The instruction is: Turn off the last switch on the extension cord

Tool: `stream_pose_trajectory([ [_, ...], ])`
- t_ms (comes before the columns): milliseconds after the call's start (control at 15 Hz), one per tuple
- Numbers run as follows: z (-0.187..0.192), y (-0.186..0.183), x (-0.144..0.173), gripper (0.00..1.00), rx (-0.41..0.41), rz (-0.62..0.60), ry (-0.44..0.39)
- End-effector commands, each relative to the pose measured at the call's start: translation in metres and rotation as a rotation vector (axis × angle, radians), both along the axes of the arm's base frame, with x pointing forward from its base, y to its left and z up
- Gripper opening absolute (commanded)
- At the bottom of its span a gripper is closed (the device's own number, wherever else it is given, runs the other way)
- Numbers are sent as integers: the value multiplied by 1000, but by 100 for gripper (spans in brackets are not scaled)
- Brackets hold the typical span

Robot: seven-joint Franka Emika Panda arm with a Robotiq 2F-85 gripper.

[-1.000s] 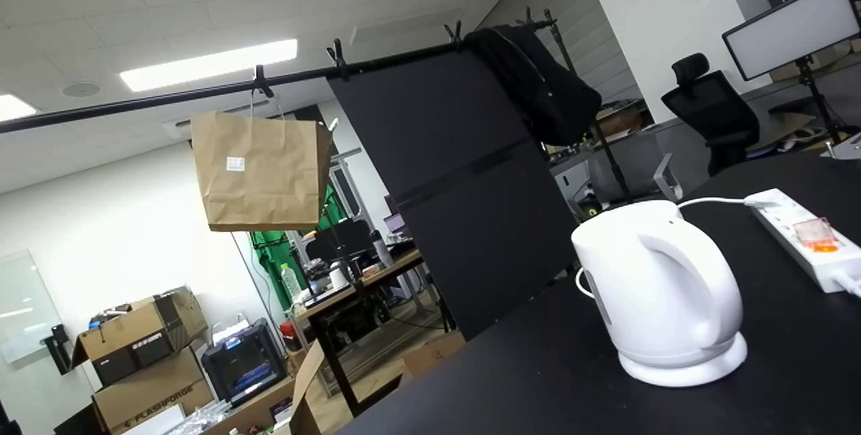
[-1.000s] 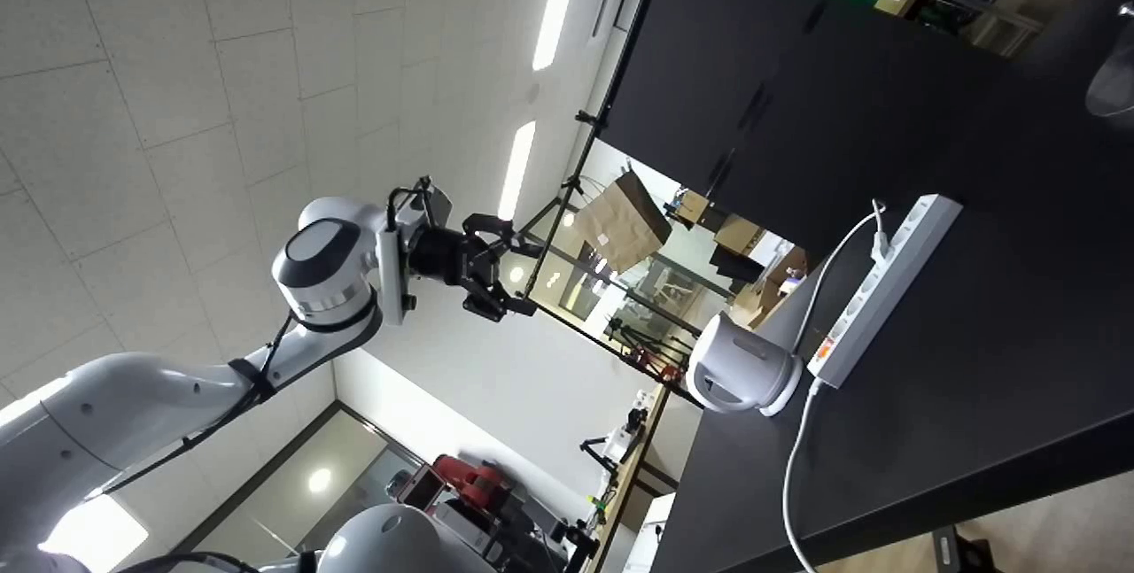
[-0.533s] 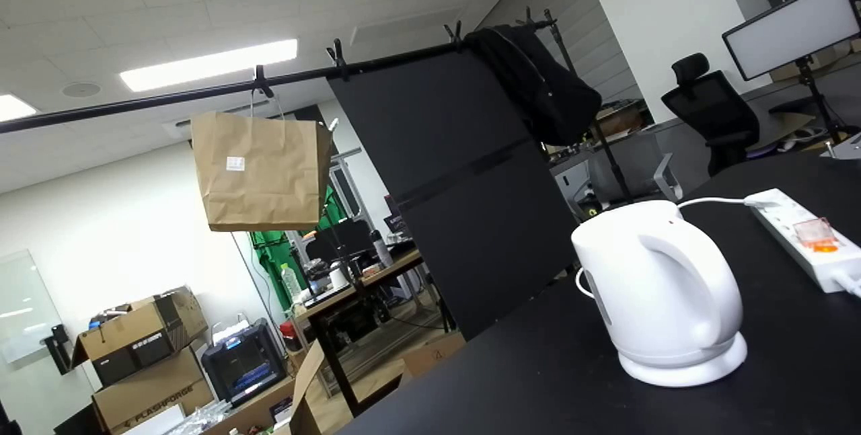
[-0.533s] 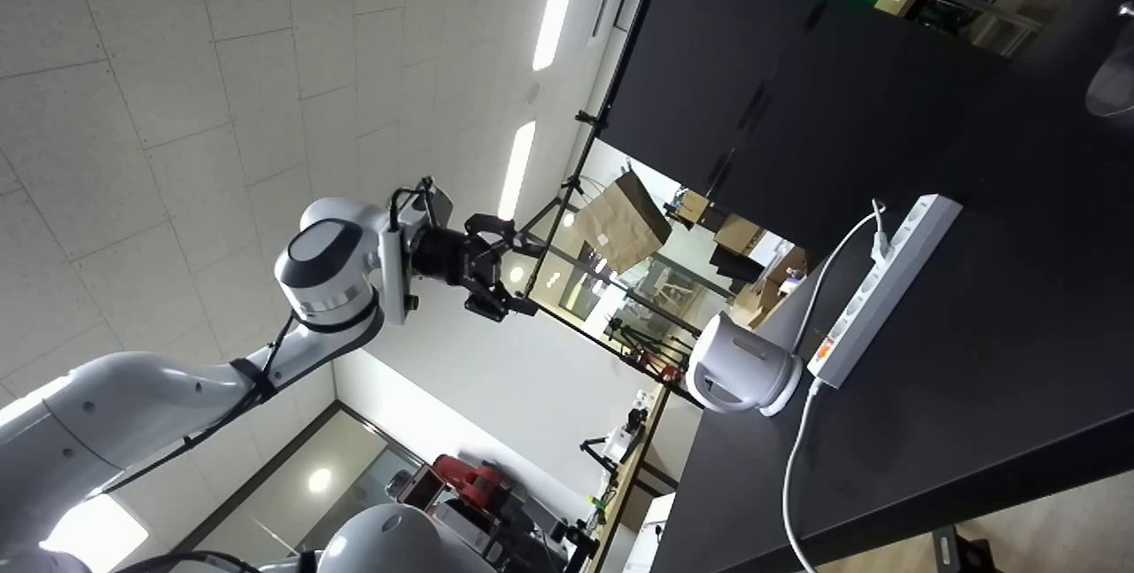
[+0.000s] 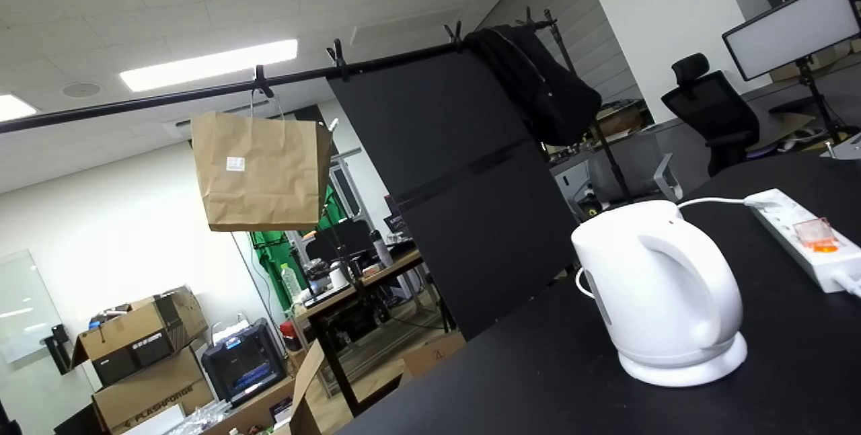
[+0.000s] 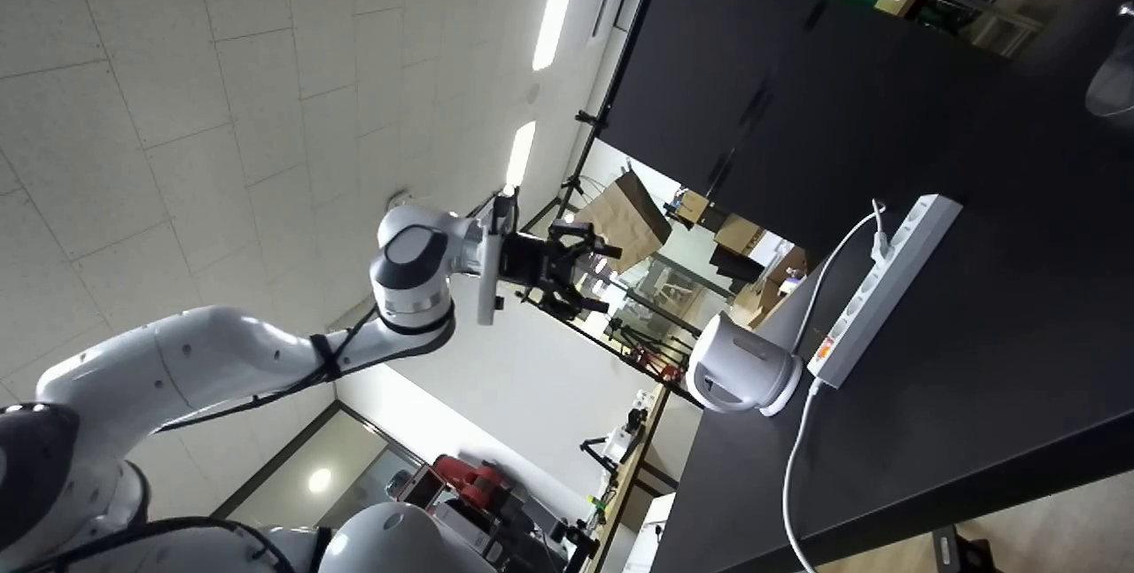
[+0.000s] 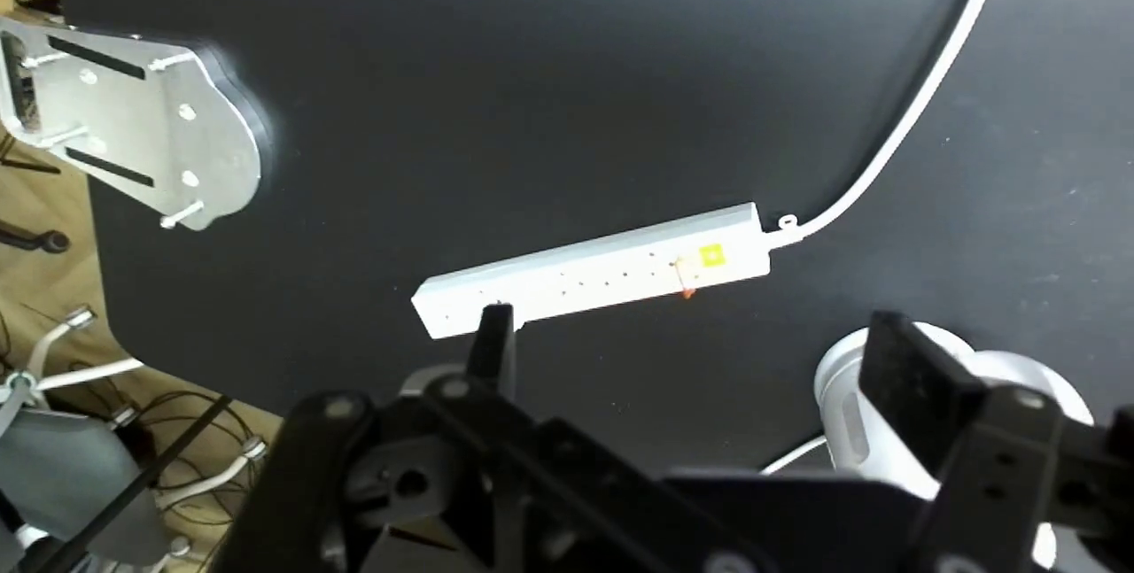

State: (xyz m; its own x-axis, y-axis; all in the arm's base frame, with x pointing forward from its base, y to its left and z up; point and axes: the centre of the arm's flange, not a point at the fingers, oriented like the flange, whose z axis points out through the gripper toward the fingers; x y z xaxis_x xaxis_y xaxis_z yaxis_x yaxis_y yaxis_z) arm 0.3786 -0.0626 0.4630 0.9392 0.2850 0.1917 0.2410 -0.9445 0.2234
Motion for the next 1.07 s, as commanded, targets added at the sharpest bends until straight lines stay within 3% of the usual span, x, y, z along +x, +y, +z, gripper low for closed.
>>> stream_pose_trajectory([
  [0, -57, 7, 62, 100, 29, 0, 20],
  [133, -93, 13, 85, 100, 16, 4, 69],
  [200, -71, 9, 44, 100, 18, 29, 33],
  [400, -106, 14, 66, 100, 20, 34, 86],
  [1000, -101, 13, 71, 100, 17, 33, 75],
])
